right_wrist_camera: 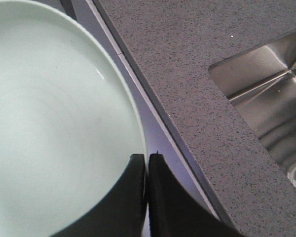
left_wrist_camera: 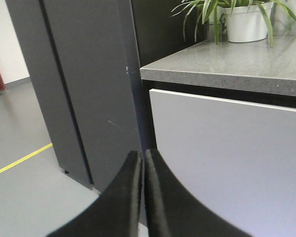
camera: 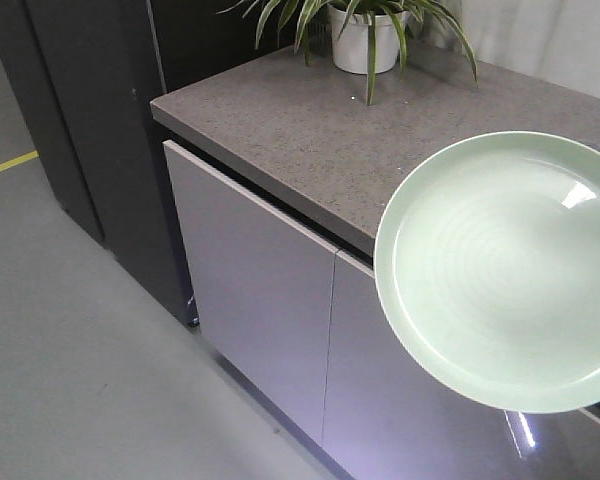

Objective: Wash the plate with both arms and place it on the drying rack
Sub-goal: 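Turn the base toward the counter with the potted plant, then drive up to the stainless steel sink holding the plate above it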

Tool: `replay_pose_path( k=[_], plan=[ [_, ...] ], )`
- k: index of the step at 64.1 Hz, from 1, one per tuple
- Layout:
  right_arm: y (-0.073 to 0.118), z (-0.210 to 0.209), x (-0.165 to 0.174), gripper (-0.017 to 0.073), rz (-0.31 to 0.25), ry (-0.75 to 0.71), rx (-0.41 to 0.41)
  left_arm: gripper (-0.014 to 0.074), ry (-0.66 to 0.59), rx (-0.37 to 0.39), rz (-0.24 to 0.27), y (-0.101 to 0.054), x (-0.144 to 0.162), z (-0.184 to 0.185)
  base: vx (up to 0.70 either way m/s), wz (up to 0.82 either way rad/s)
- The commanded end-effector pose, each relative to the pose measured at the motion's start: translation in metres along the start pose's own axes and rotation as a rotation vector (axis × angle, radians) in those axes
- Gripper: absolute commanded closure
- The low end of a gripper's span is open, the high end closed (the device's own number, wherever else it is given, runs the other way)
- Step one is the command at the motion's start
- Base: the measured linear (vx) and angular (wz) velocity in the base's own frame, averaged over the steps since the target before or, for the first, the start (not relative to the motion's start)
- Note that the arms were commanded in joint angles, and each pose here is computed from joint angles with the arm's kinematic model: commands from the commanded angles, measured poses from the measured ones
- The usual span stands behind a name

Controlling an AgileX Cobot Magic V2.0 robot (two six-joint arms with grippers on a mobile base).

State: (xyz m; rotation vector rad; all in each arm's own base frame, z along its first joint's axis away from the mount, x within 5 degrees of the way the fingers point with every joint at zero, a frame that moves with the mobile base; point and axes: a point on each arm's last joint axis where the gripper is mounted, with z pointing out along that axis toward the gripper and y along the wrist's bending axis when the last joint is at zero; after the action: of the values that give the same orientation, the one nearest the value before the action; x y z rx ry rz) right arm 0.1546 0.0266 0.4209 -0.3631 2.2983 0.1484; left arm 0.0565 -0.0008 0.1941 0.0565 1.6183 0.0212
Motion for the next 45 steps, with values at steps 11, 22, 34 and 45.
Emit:
replay_pose_path(
  k=[11, 22, 34, 45],
  plan=[
    [-0.0009, -0.0092, -0.0098, 0.0567, 0.007, -0.097, 0.018, 0.0591, -0.056, 0.010, -0.013, -0.0010, 0.0019, 0.0002, 0.05, -0.19],
    [-0.0009, -0.0092, -0.0098, 0.0567, 0.007, -0.097, 0.018, 0.0591, -0.056, 0.010, -0.013, -0.0010, 0.0019, 0.0002, 0.05, -0.18],
    [-0.0009, -0.0092, -0.0098, 0.0567, 0.007, -0.097, 0.018, 0.0591, -0.056, 0.010, -0.013, -0.0010, 0.0019, 0.0002, 0.05, -0.17],
    [-0.0009, -0.0092, -0.0098, 0.0567, 0.007, -0.097, 0.018, 0.0591, -0.056, 0.010, -0.013, -0.0010, 0.0019, 0.0002, 0.04, -0.14]
  ],
)
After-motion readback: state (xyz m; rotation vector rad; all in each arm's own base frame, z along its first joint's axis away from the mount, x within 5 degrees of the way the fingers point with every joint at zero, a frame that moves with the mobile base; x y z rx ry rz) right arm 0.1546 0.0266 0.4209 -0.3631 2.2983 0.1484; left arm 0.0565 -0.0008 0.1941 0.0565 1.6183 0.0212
